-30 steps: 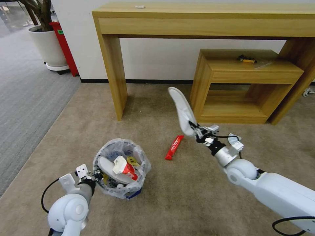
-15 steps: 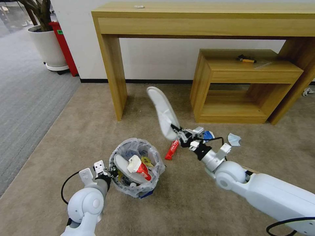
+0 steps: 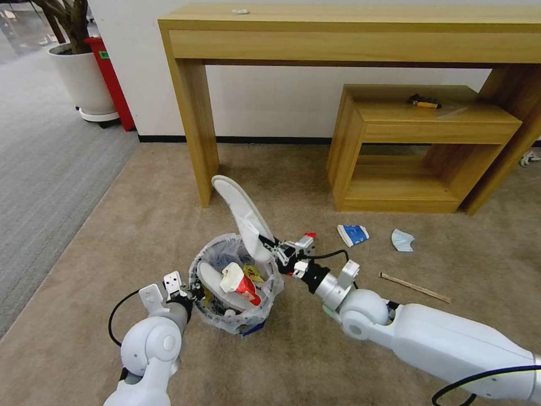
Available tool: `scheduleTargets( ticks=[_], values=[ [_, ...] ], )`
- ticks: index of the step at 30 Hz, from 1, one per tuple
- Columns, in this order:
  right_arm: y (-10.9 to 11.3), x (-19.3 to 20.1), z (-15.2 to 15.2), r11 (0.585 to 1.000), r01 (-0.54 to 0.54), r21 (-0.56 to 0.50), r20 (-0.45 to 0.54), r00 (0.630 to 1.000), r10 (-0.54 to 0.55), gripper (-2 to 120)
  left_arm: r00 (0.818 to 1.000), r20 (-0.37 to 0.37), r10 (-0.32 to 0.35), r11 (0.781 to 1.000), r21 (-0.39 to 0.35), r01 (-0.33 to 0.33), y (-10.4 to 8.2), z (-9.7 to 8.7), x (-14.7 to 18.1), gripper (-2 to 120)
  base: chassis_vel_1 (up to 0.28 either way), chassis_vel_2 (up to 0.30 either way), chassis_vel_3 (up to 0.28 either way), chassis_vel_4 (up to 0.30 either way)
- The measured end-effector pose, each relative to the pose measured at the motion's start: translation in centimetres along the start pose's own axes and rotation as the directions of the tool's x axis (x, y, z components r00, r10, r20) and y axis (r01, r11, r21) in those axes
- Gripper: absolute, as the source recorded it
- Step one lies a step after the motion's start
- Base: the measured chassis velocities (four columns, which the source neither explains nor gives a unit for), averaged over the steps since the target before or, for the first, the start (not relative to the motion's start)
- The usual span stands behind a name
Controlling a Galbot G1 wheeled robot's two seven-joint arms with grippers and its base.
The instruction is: Pick up the trash bin and place the garbage on the floor into it.
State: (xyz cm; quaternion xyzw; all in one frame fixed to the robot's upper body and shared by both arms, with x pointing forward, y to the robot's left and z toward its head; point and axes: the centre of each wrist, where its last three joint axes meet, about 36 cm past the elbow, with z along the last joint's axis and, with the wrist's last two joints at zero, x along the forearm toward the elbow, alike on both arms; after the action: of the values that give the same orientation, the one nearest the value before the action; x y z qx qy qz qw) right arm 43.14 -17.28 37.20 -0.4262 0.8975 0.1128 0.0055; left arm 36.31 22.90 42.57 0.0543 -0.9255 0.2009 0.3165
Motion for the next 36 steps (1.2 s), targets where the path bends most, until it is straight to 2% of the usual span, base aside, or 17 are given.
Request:
scheduleTargets(
  ticks=[18, 21, 22, 25, 26, 29, 30, 33, 34, 36],
  values=[
    [-0.2, -0.1, 1.8, 1.0, -0.018, 0.01, -0.027, 0.999, 0.019, 2, 1.0, 0.013, 0.01, 1.0, 0.011, -0.01, 0.2, -0.9, 0.1, 0, 0.0, 0.0, 0.0, 0.0],
    [-0.5, -0.1, 1.9, 1.0, -0.02, 0.015, -0.033, 0.999, 0.021, 15, 1.0, 0.013, 0.011, 1.0, 0.012, -0.011, 0.3, -1.1, -0.1, 0, 0.0, 0.0, 0.0, 0.0],
    [-0.5, -0.1, 1.9, 1.0, -0.02, 0.015, -0.033, 0.999, 0.021, 15, 1.0, 0.013, 0.011, 1.0, 0.012, -0.011, 0.3, -1.1, -0.1, 0, 0.0, 0.0, 0.0, 0.0],
    [-0.7, -0.1, 1.8, 1.0, -0.022, 0.02, -0.036, 0.999, 0.023, 30, 1.0, 0.015, 0.013, 1.0, 0.014, -0.013, 0.3, -1.3, -0.2, 0, 0.0, 0.0, 0.0, 0.0],
    [-0.7, -0.1, 1.8, 1.0, -0.022, 0.02, -0.036, 0.999, 0.023, 30, 1.0, 0.015, 0.013, 1.0, 0.014, -0.013, 0.3, -1.3, -0.2, 0, 0.0, 0.0, 0.0, 0.0],
    [-0.7, 0.0, 1.9, 1.0, -0.021, 0.024, -0.037, 0.999, 0.022, 43, 1.0, 0.015, 0.015, 1.0, 0.014, -0.015, 0.3, -1.4, -0.3, 0, 0.0, 0.0, 0.0, 0.0],
    [-0.7, 0.0, 1.9, 1.0, -0.021, 0.024, -0.037, 0.999, 0.022, 43, 1.0, 0.015, 0.015, 1.0, 0.014, -0.015, 0.3, -1.4, -0.3, 0, 0.0, 0.0, 0.0, 0.0],
    [-0.8, 0.0, 1.9, 0.999, -0.022, 0.027, -0.037, 0.999, 0.023, 58, 1.0, 0.017, 0.016, 1.0, 0.014, -0.016, 0.3, -1.5, -0.4, 0, 0.0, 0.0, 0.0, 0.0],
    [-0.8, 0.0, 1.9, 0.999, -0.022, 0.027, -0.037, 0.999, 0.023, 58, 1.0, 0.017, 0.016, 1.0, 0.014, -0.016, 0.3, -1.5, -0.4, 0, 0.0, 0.0, 0.0, 0.0],
    [-0.9, -0.1, 1.8, 0.999, -0.023, 0.029, -0.033, 0.999, 0.024, 69, 1.0, 0.016, 0.016, 1.0, 0.015, -0.016, 0.3, -1.5, -0.5, 0, 0.0, 0.0, 0.0, 0.0]
  ],
)
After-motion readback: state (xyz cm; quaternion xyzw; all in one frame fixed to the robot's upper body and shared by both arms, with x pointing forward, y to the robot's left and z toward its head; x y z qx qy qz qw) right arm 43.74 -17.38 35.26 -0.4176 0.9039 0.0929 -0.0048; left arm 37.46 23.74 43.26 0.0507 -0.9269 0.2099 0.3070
